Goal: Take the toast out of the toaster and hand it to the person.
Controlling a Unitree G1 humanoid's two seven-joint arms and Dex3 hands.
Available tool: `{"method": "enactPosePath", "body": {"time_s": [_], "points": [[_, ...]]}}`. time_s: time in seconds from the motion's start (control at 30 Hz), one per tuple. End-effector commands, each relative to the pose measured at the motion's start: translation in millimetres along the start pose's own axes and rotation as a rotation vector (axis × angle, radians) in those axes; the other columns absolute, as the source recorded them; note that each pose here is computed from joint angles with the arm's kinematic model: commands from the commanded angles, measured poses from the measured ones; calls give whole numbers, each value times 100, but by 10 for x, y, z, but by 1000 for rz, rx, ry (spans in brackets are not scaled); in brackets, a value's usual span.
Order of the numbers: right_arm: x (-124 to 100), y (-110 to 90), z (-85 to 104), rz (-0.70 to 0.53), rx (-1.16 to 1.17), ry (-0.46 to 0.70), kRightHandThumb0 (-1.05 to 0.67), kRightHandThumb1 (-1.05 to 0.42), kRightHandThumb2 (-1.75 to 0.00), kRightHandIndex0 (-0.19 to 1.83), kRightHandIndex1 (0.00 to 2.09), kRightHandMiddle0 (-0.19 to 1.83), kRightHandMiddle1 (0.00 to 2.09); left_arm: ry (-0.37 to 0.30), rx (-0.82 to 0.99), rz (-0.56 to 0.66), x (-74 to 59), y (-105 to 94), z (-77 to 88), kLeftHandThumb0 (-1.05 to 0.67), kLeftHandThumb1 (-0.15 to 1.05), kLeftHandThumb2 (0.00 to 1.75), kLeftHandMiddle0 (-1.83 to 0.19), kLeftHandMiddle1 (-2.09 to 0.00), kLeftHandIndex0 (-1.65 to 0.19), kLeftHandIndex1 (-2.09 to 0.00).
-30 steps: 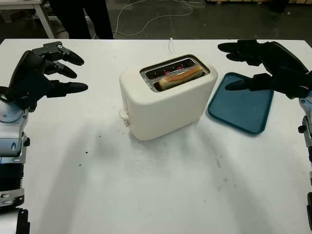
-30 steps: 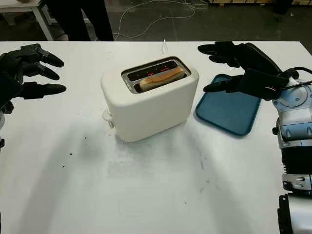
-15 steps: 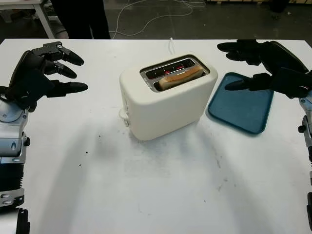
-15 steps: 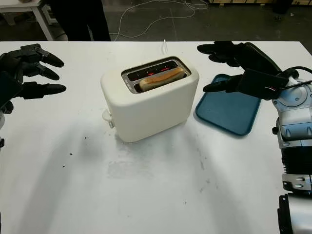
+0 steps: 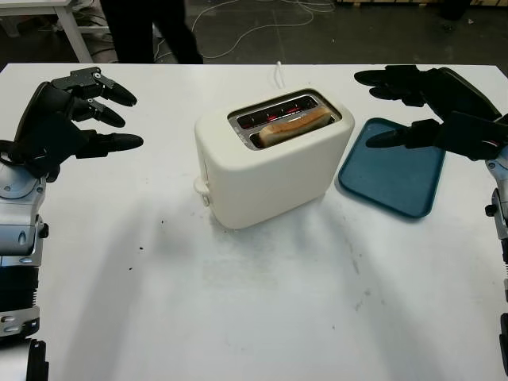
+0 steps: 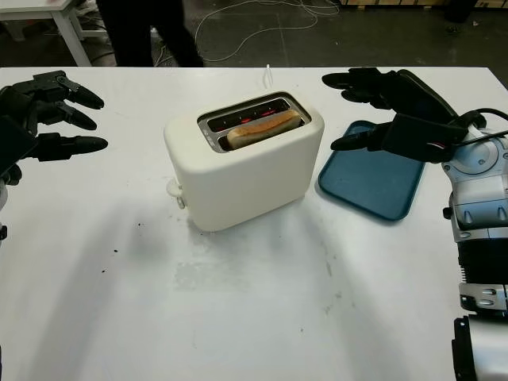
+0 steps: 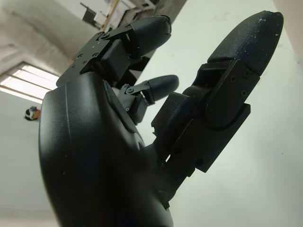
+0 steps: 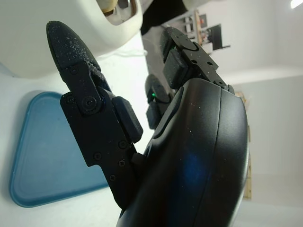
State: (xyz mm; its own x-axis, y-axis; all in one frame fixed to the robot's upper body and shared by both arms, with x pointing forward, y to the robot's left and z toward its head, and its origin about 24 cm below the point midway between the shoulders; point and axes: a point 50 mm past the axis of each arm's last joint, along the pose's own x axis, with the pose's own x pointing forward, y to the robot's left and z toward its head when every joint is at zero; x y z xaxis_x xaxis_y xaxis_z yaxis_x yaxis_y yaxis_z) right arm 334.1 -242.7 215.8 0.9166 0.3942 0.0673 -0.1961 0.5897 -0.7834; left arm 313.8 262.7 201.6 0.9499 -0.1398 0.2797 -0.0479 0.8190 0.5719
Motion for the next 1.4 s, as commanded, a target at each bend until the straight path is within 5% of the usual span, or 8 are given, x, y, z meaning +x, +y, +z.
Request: {"method": "enactPosePath", "body": {"time_s": [0.0, 1.37], "points": [[-7, -14, 15, -12, 7, -8, -78, -75, 0, 46, 9, 46, 1, -15, 8, 15, -5, 37, 16, -105, 62, 1, -59, -114, -58, -104], [-5, -28, 26, -5, 16, -14, -79, -76, -1, 46, 6, 45, 1, -14, -9, 14, 8, 35, 34, -105, 60, 0, -57, -115, -57, -105]]}}
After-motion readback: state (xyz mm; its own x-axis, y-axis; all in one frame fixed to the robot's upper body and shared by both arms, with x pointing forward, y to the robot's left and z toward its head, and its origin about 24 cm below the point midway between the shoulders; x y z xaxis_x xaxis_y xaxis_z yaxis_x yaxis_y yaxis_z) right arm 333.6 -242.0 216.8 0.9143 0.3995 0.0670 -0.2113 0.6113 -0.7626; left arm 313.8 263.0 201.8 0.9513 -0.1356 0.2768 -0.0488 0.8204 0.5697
